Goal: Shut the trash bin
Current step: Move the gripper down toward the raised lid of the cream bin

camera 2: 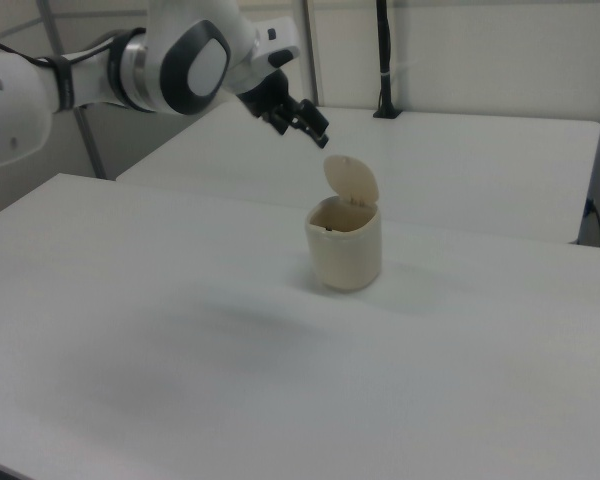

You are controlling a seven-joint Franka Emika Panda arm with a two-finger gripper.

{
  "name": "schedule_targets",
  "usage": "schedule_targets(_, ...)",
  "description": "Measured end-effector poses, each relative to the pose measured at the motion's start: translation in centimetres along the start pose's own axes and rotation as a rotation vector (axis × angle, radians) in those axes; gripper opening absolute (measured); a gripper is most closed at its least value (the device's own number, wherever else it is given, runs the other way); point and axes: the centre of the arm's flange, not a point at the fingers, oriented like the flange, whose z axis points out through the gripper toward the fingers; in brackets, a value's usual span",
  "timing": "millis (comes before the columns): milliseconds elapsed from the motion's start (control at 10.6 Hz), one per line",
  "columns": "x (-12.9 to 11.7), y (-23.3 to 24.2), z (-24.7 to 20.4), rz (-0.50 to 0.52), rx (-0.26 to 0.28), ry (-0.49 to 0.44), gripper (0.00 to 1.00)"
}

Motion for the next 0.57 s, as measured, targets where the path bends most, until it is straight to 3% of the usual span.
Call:
schedule_targets(377, 3.4, -0.4, 2.0, 0.210, 0.005, 0.257, 0.96)
schedule_targets(471, 3.9, -0.5, 2.9, 0.242, -0.006, 0.297, 0.87)
schedule_targets(565, 4.2, -0.5, 4.2, 0.270, -0.023, 0.319, 0.72)
